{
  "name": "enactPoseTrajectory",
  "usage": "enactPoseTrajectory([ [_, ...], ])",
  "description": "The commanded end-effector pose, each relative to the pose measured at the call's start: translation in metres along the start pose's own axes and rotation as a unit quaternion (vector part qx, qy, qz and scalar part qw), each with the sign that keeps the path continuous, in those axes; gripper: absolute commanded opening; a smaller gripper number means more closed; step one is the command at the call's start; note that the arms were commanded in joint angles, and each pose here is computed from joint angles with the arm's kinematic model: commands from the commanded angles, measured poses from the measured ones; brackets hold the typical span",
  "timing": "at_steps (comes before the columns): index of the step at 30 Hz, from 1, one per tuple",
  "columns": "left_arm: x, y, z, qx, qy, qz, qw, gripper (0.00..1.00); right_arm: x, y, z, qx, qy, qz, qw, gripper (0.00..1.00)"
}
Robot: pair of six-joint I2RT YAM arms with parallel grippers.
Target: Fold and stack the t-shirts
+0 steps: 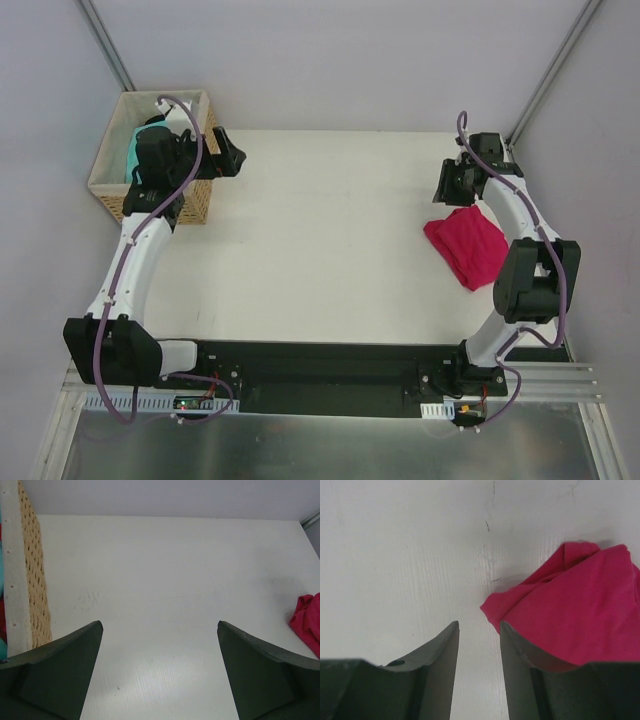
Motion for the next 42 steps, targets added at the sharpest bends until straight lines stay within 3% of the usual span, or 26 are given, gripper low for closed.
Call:
enactPoseTrajectory([
  [1, 0.029, -0.006, 0.001, -0.025, -0.031, -0.002, 0.999, 0.99, -0.009, 0.009, 0.004, 0.008, 0.034, -0.004, 0.999, 0.4],
  [6, 0.036, -0.006, 0.0, -0.028, -0.032, -0.008, 0.999, 0.99, -0.021, 0.017, 0.005, -0.016, 0.091, -0.003, 0.996, 0.37],
  [15, 0.033, -0.007, -0.002, -0.032, -0.009, 0.005, 0.999, 0.99, -0.048, 0.018, -0.021, -0.048, 0.147, -0.05, 0.987, 0.17],
  [19, 0.038, -0.005, 0.003, -0.021, -0.01, -0.005, 1.0, 0.99, -0.056, 0.012, -0.024, -0.084, 0.167, -0.065, 0.98, 0.01],
  [42, 0.051, -0.005, 0.032, 0.012, -0.028, -0.032, 0.999, 0.99, -0.057, 0.001, -0.051, -0.157, 0.201, -0.047, 0.966, 0.01],
])
Point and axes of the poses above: each gripper's point midway between its finger pads, its own z axis back along the fingers, its own y axis along the line the jaws close on, x = y × z, the point moved 4 cm from there along z, back along the fingers, and after that the axes turned 12 degrees about -z, right-handed, at the moved point
